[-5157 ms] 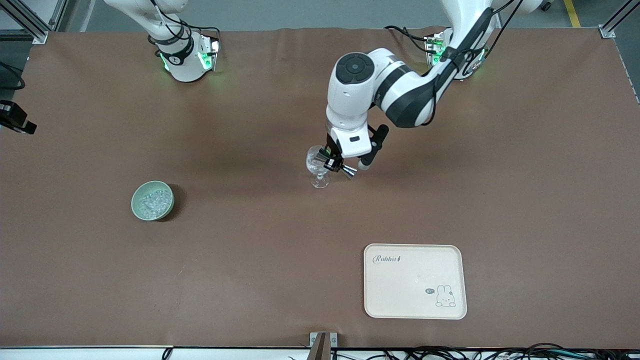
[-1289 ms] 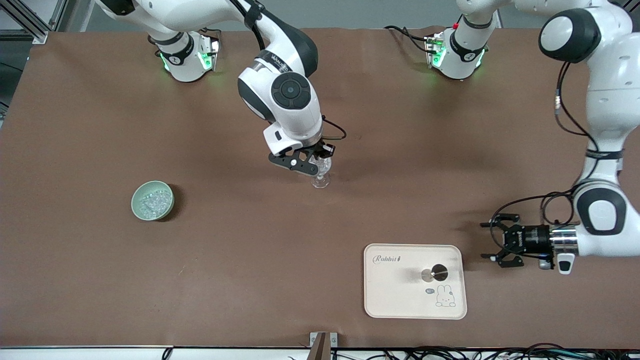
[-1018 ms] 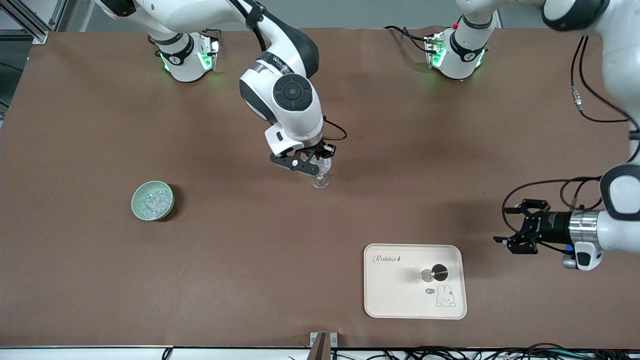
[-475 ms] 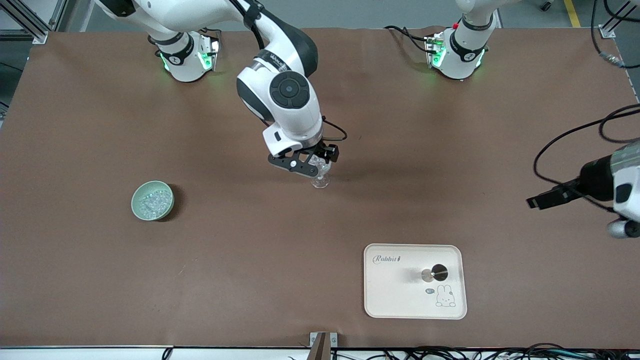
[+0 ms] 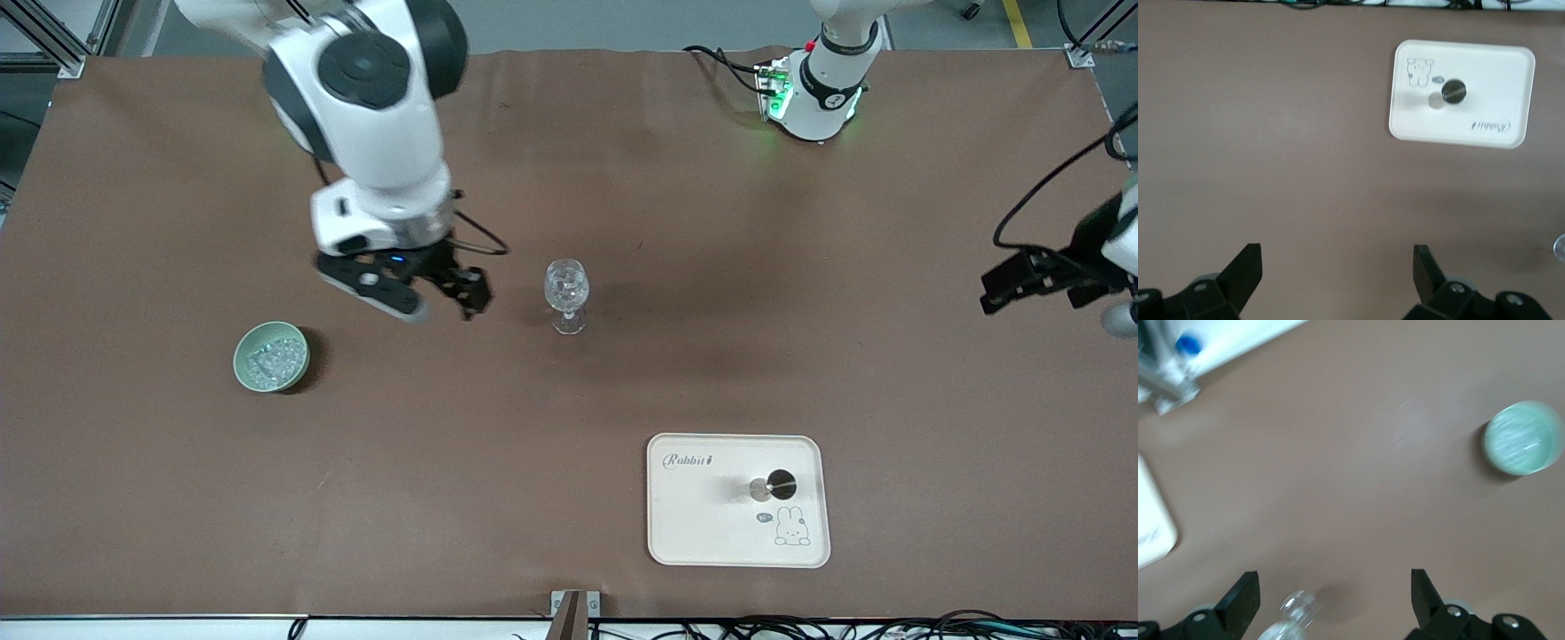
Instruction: Pour wine and add ice with both arms
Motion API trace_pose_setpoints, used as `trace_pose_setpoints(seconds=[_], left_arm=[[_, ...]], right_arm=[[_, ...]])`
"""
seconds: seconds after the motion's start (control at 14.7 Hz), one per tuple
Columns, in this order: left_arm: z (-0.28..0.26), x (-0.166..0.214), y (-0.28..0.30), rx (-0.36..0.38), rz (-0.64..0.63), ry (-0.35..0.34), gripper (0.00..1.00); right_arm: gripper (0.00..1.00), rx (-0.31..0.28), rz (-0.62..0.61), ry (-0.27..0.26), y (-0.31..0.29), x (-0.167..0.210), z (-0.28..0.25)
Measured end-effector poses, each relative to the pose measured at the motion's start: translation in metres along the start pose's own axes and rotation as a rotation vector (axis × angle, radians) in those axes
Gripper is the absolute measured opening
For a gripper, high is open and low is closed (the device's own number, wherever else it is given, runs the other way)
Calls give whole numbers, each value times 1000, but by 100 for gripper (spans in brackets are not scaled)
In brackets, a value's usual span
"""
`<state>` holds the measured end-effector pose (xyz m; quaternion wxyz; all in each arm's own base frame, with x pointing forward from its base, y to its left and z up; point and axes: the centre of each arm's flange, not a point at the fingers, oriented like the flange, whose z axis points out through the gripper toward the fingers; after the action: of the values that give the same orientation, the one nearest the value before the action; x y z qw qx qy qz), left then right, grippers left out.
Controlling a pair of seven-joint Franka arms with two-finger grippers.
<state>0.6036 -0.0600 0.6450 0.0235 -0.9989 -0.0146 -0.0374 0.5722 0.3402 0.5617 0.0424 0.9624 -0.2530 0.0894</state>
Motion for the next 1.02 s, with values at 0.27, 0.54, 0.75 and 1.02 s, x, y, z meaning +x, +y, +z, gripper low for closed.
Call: trace_pose_setpoints(seconds=[0.27,0.54,0.75,1.02], left_arm=[[-13,-53,13,-8,32,-31,100],[-11,-89,26,-5,62,-57,100],[-5,-96,11,-33,26,-79,100],[-2,-97,-5,-57,-8,-99,100]], right_arm=[[100,-40,-25,48,78,71,-36],[100,-46,-114,-16,171,139,-49],[100,-43,-188,-72,240,178,-50],[100,-28,-291,-112,320,206,-58]])
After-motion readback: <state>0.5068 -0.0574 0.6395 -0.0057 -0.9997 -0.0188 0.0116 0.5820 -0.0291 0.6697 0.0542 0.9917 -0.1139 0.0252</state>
